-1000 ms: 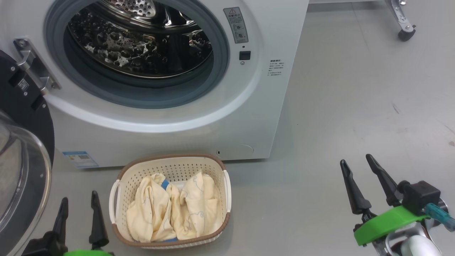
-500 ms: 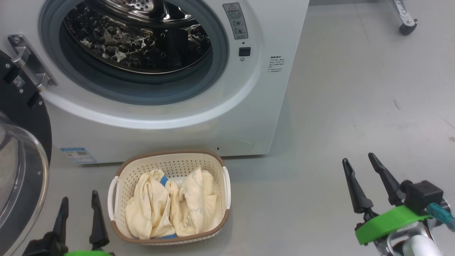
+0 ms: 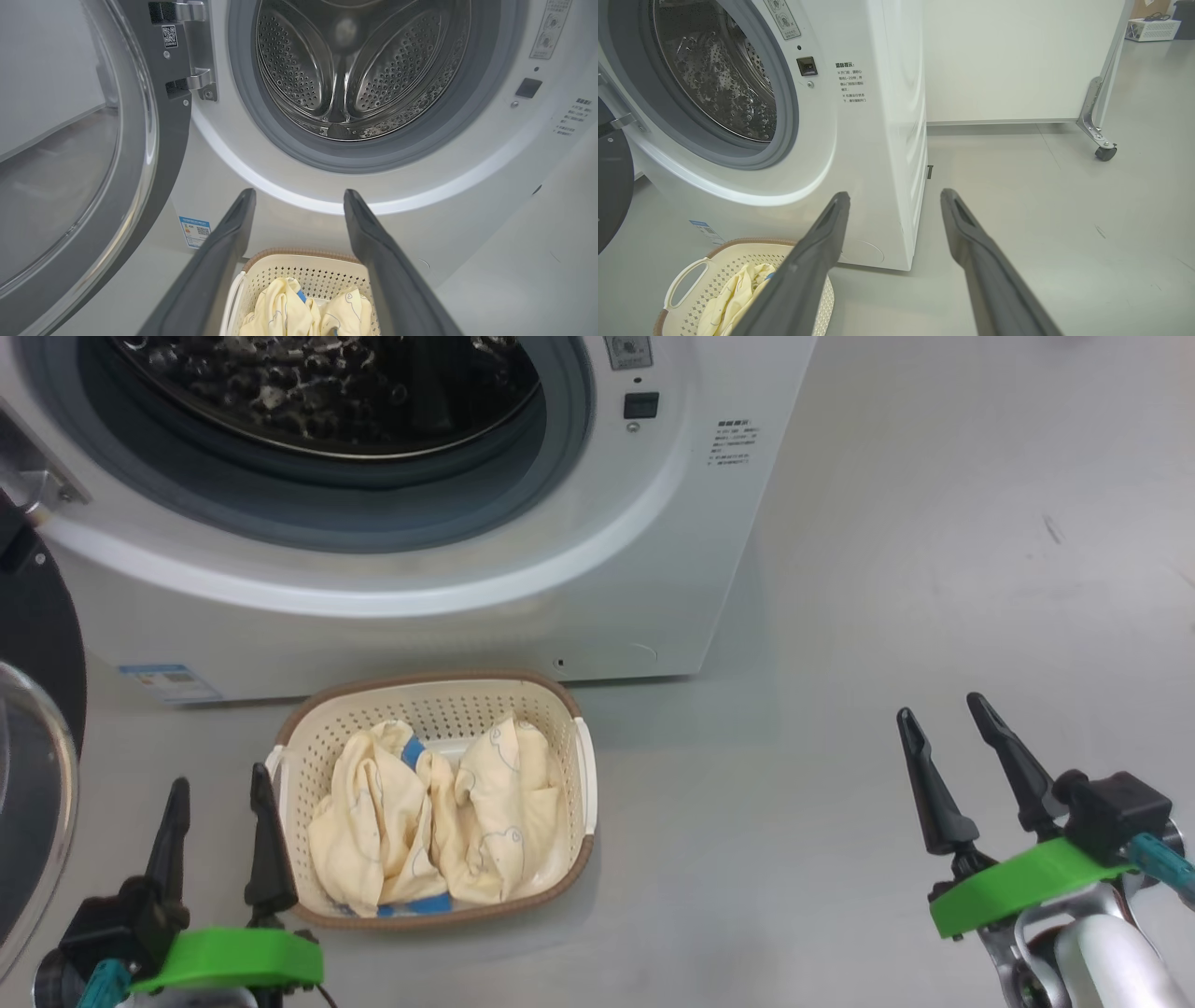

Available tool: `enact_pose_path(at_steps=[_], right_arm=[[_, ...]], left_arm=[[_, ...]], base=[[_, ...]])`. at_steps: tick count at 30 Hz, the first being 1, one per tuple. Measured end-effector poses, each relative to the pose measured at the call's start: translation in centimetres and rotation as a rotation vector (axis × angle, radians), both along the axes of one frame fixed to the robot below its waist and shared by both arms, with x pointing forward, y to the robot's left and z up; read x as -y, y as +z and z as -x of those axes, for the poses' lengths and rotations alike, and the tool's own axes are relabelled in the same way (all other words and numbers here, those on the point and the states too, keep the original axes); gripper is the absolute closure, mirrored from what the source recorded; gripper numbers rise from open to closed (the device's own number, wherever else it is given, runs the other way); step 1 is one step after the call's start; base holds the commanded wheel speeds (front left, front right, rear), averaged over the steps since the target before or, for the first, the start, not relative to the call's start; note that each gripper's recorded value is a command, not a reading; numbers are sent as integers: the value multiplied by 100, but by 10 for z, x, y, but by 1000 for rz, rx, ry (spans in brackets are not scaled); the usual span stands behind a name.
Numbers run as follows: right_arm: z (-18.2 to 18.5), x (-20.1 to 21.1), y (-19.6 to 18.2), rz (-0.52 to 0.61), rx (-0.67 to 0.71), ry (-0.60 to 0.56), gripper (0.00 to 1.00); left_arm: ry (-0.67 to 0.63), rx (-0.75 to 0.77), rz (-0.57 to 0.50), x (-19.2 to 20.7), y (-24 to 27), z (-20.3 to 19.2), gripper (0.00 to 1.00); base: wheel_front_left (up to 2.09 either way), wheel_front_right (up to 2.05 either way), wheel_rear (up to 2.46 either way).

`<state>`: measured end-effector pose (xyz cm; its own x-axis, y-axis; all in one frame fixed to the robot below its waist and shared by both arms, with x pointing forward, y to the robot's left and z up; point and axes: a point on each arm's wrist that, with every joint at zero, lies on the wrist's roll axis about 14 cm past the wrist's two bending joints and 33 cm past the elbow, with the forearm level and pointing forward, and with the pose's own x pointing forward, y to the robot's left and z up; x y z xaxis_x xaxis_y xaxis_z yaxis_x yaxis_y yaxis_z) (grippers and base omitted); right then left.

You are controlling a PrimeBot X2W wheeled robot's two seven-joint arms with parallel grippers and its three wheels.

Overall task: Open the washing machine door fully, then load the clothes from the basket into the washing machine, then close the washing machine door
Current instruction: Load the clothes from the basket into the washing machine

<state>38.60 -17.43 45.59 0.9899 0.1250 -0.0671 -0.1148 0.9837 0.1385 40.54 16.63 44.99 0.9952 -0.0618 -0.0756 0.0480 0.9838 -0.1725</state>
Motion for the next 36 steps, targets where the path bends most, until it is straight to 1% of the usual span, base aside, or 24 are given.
enact_pose_path(at_steps=[4, 11, 19, 25, 29, 36], right_arm=[[-11, 0, -12, -1, -28, 1, 0], [-37, -4, -33, -6, -64, 12, 0], [-55, -6, -61, -6, -115, 20, 0], [-64, -5, -80, -4, -150, 19, 0], [-69, -3, -92, 1, -169, 16, 0], [-75, -2, -119, 8, -217, 18, 0]], left_arm=[[-30, -18, 9, 8, -12, -19, 0], [-84, -25, 21, 25, -31, -70, 0], [-156, -82, 24, 48, -70, -112, 0], [-202, -172, 21, 63, -112, -127, 0], [-224, -267, 23, 70, -149, -126, 0], [-227, -394, 8, 67, -204, -129, 0]], base=[[0, 0, 0], [0, 0, 0], [0, 0, 0], [0, 0, 0], [0, 0, 0], [0, 0, 0]])
